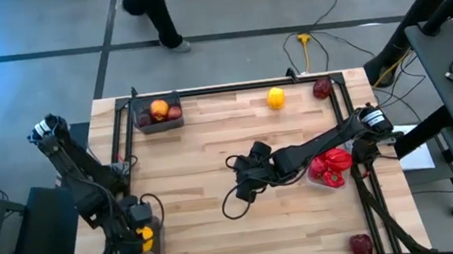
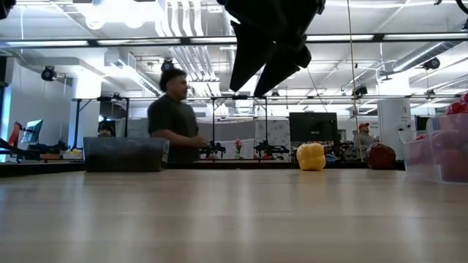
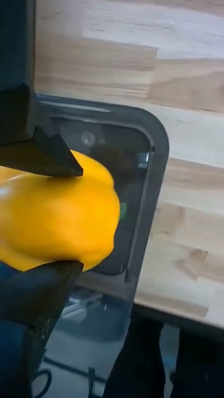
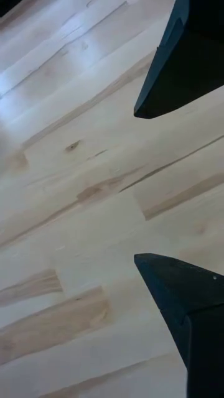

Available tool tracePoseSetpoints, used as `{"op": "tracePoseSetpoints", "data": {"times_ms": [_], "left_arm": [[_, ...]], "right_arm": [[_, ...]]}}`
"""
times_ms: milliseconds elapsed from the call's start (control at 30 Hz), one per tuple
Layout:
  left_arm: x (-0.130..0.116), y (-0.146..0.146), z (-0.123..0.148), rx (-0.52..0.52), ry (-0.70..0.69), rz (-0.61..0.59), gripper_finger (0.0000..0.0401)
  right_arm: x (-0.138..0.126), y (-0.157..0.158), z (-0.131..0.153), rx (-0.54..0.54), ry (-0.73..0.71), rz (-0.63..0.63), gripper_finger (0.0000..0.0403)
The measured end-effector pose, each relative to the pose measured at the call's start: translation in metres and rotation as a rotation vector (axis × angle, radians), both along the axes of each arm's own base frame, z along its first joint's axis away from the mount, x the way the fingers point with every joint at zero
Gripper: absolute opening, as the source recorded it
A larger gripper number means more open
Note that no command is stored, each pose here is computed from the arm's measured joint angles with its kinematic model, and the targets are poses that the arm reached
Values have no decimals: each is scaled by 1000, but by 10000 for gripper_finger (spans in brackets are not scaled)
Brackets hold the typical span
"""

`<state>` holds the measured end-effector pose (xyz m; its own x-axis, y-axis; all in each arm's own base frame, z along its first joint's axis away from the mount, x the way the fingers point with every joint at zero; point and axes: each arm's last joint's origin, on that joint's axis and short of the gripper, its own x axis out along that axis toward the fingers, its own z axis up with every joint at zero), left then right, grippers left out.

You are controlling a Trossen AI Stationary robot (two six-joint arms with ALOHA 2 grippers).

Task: Sort produce into baskets
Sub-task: Put the yellow bell pepper into the bottom black bin

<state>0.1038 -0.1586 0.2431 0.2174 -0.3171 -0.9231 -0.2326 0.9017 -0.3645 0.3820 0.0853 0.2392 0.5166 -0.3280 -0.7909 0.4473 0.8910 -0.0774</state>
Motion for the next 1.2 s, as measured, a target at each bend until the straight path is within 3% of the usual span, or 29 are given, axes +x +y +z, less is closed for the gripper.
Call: {"op": "tracePoseSetpoints", "data": {"times_ms": [333, 500, 600, 867, 1000, 1200], "left_arm": [[2, -4, -17, 131, 92, 5, 228], [1, 2, 8, 181, 116, -2, 240], [8, 6, 41, 233, -30, 24, 236], [32, 28, 126, 436, -615, 210, 217], [40, 26, 132, 470, -717, 205, 216], [45, 22, 110, 454, -752, 221, 216]], "right_arm": [[0, -7, -3, -13, 17, -1, 365], [-1, -15, 2, -19, 26, -11, 365], [-3, -21, 14, -18, 3, -14, 365], [-17, -51, 42, -49, -40, -104, 365], [-29, -72, 49, -66, -1, -197, 365], [-53, -123, 52, -32, 151, -368, 365]]}}
